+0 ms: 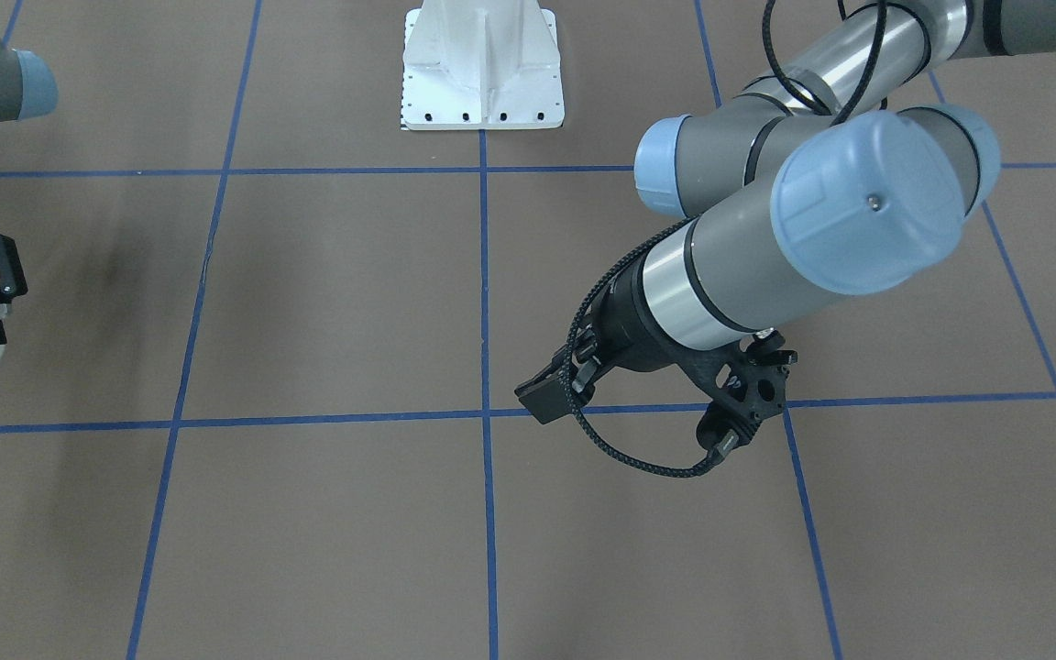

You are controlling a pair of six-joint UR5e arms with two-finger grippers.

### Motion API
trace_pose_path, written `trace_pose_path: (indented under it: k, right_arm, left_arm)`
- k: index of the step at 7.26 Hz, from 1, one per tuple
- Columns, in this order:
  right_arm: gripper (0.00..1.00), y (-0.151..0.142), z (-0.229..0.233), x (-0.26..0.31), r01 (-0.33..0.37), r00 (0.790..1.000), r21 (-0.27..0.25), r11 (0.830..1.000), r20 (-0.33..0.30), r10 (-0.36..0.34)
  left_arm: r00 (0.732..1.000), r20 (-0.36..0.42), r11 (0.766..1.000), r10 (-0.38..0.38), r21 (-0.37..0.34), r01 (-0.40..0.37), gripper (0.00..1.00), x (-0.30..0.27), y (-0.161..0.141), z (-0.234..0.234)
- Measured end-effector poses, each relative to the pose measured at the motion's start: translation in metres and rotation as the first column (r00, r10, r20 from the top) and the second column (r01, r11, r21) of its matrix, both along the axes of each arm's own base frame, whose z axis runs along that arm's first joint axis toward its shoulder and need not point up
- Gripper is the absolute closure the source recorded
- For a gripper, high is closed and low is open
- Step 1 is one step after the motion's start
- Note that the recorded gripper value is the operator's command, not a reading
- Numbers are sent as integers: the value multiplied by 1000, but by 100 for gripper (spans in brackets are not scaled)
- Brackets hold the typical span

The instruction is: Left arm hands cup to right arm to dump lemon

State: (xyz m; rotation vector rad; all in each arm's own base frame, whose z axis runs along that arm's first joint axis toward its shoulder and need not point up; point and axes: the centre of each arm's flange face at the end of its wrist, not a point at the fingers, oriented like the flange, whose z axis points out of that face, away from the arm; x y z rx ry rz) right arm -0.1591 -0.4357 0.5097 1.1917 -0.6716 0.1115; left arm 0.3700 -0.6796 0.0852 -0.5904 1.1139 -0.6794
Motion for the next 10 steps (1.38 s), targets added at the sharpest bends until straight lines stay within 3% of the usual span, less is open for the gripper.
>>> trace_pose_path:
  k: [2,4,7,10]
  right_arm:
    - [100,11,52,58,20,996,-24,1000,92,-17]
    - [100,25,96,113,56,974,-67,996,224,-39]
    - [100,61,152,143,70,894,-111,991,449,-13]
    - [100,86,184,160,83,787,-173,981,615,42]
  left_arm:
    - [1000,-4,1000,-11,6,11,0,-10,0,0]
    - [1000,-4,1000,-17,8,17,0,-14,0,2]
    - [1000,-8,999,-25,37,25,0,-27,-5,1]
    - [1000,-17,985,-25,170,27,0,-67,-6,20]
